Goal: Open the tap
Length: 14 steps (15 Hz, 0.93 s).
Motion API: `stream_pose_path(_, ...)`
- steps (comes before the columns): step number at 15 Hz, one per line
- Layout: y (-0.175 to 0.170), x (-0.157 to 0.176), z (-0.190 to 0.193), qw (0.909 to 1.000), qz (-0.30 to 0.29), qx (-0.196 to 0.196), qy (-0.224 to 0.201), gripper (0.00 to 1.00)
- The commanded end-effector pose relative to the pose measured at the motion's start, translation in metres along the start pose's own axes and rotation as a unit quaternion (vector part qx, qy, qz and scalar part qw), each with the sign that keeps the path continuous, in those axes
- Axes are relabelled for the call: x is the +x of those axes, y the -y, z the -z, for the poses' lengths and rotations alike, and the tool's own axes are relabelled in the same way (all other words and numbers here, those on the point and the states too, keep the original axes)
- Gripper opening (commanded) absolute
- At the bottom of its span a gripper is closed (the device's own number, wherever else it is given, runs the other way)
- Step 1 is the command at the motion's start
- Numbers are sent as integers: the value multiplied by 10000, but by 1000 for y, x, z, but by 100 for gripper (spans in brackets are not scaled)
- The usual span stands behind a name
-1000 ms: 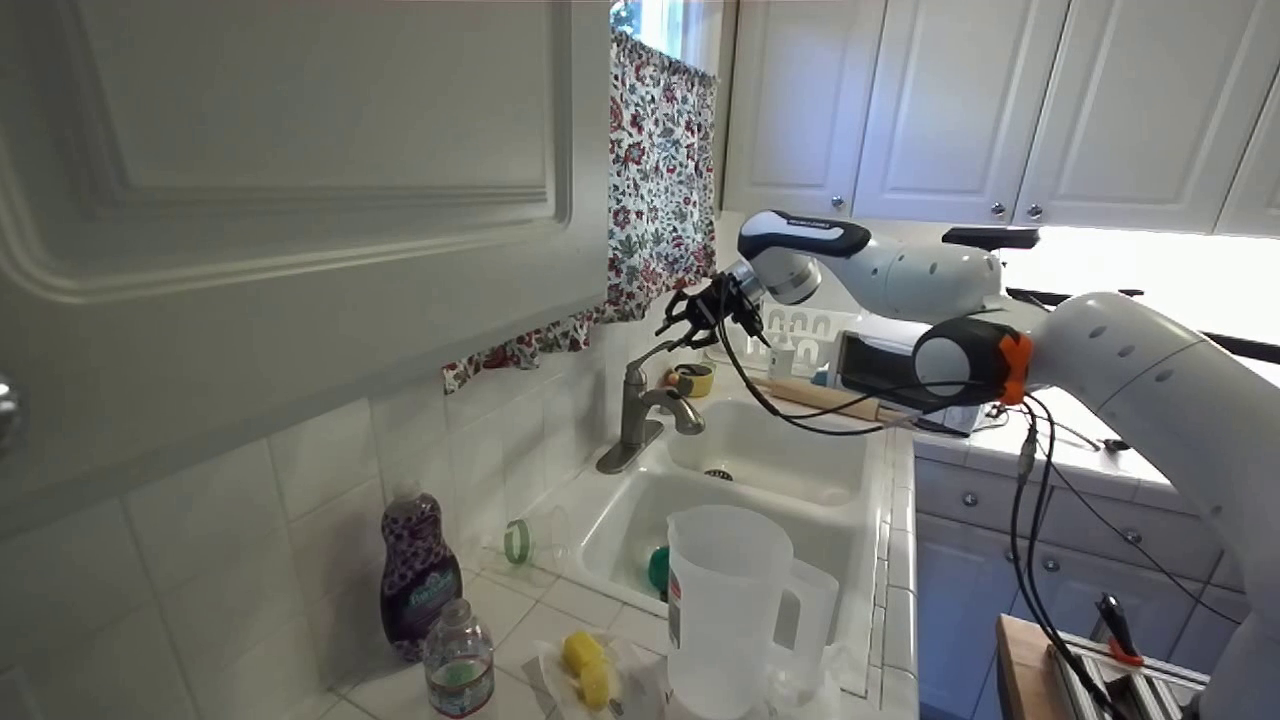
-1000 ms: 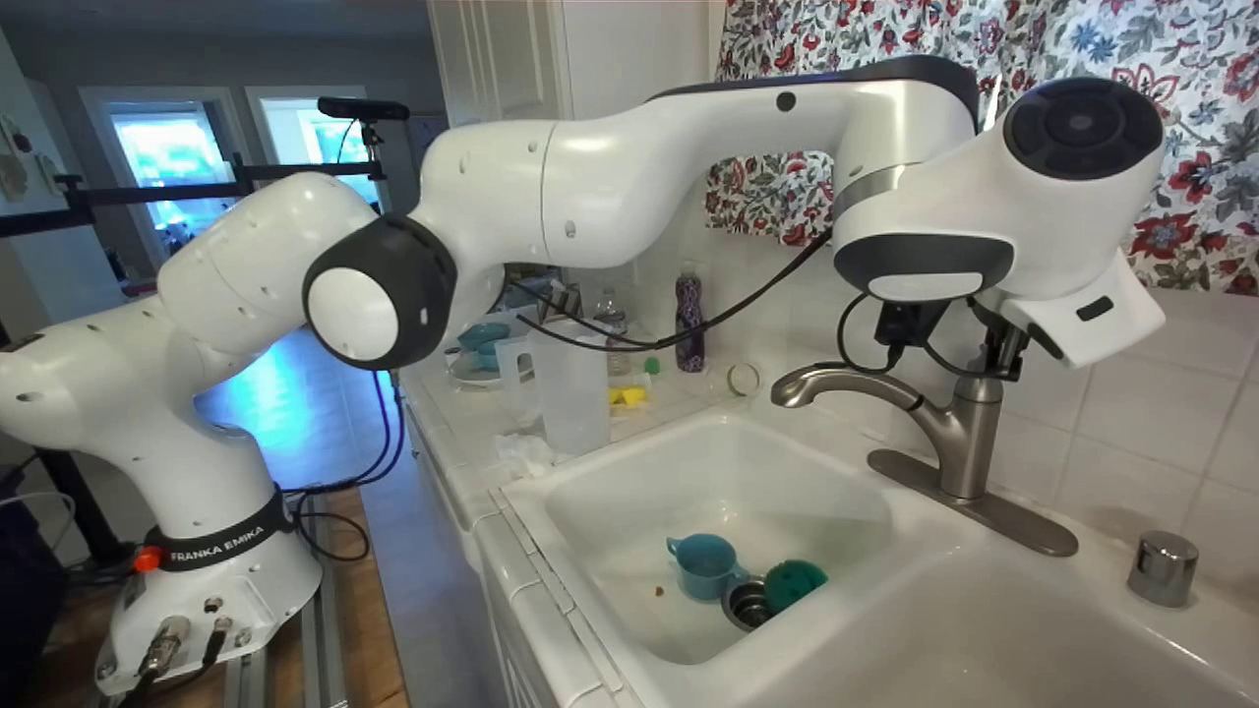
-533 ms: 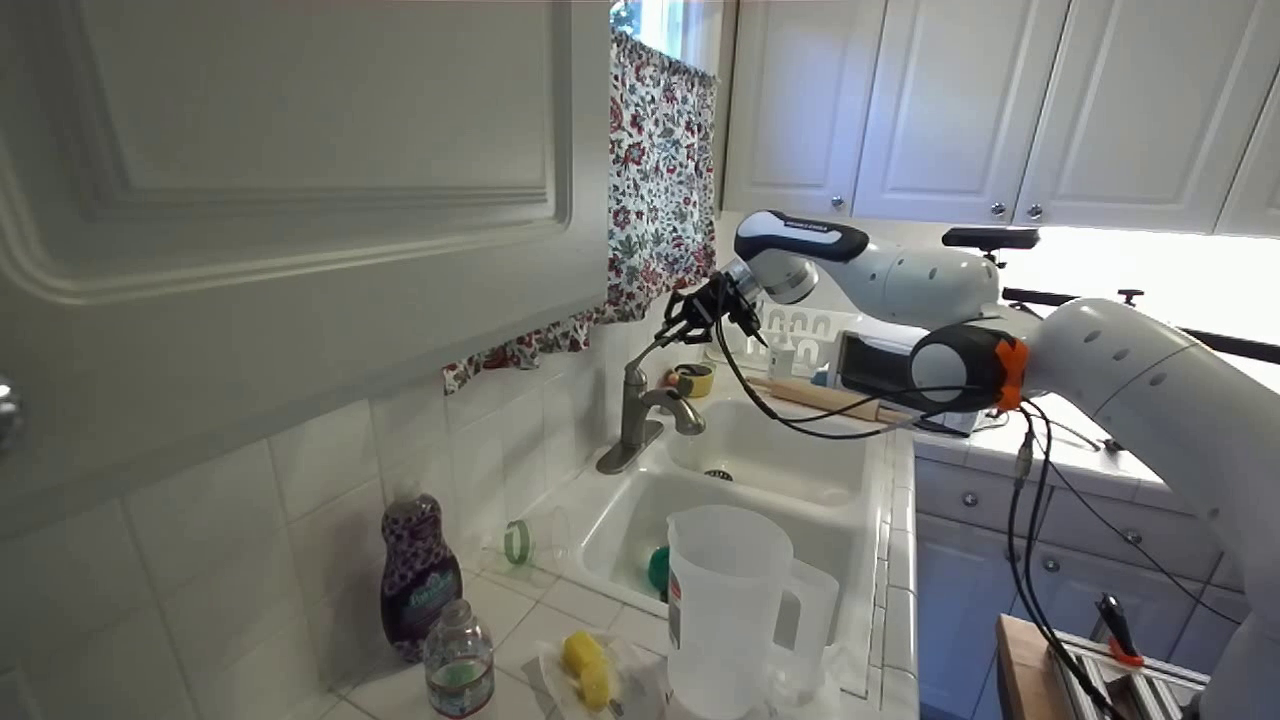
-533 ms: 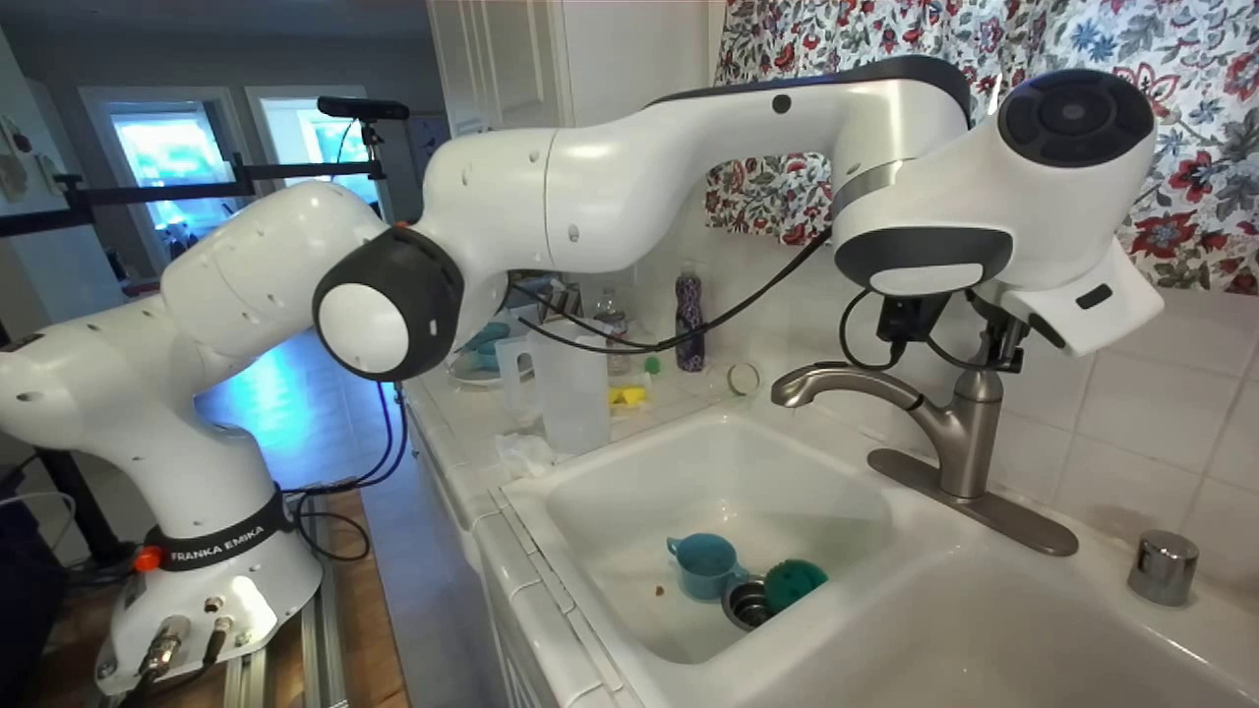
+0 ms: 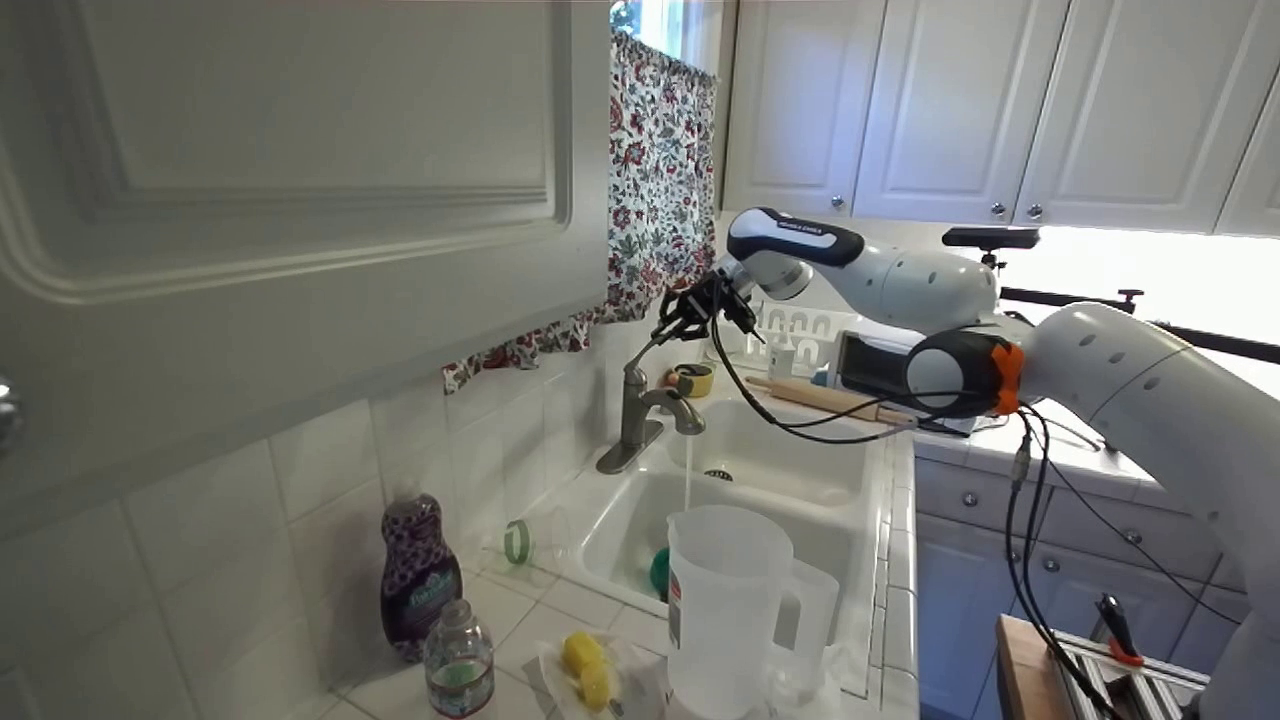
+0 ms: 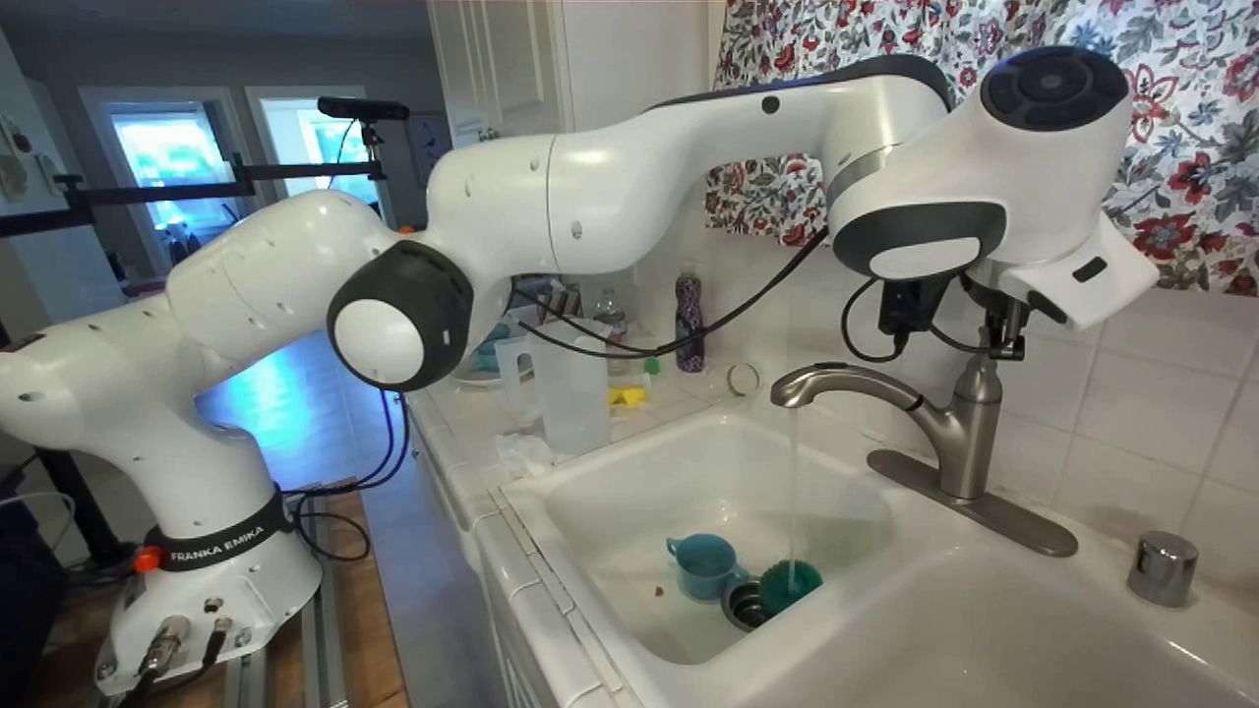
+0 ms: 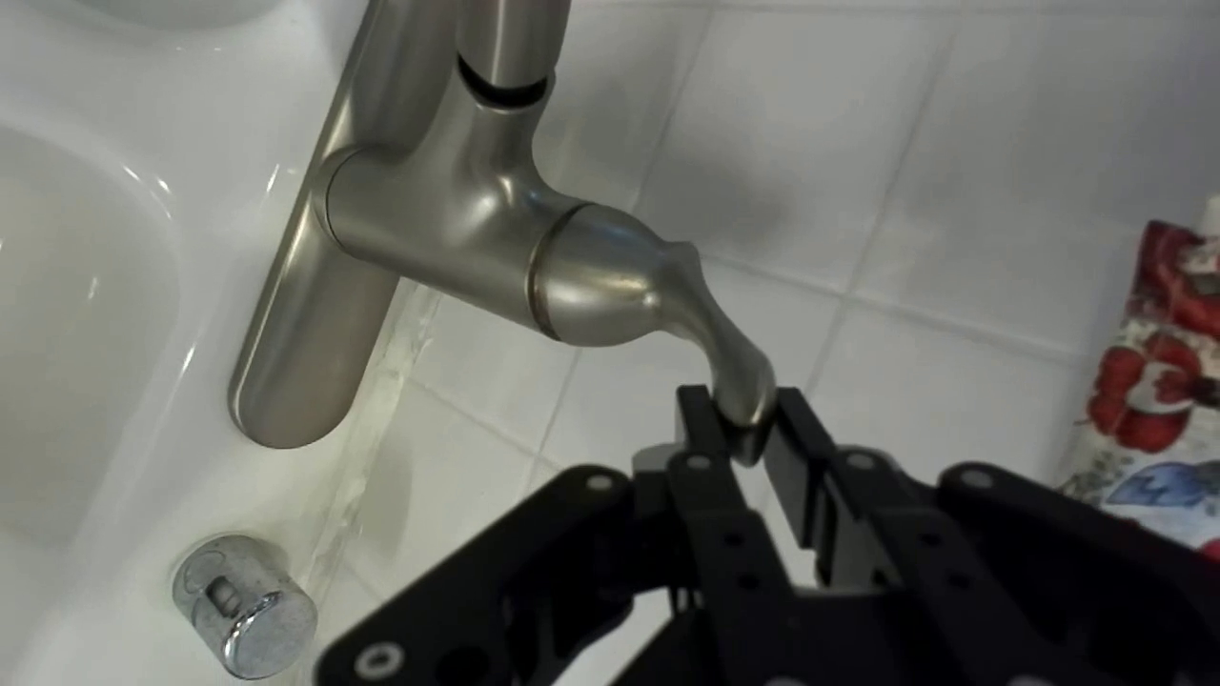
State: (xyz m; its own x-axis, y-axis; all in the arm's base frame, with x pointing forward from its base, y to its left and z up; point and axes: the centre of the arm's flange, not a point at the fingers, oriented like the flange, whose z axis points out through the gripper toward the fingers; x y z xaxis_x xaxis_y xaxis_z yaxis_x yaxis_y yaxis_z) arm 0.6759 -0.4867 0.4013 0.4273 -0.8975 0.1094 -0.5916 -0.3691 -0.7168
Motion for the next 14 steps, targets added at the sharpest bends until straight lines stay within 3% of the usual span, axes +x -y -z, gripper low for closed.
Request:
stream_pose_path(1, 22, 15, 1, 9999, 123, 8, -20, 11)
stream_pose_path(4, 28, 9, 2, 9995, 237, 172, -101, 6)
stream_pose_path(5, 30, 8, 3, 9995, 227, 148, -133, 43)
stream_pose_path(7, 30, 6, 9, 9994, 229, -25, -239, 48)
stream_pose_path(14, 13, -1, 67, 9912, 287, -1124, -637, 99)
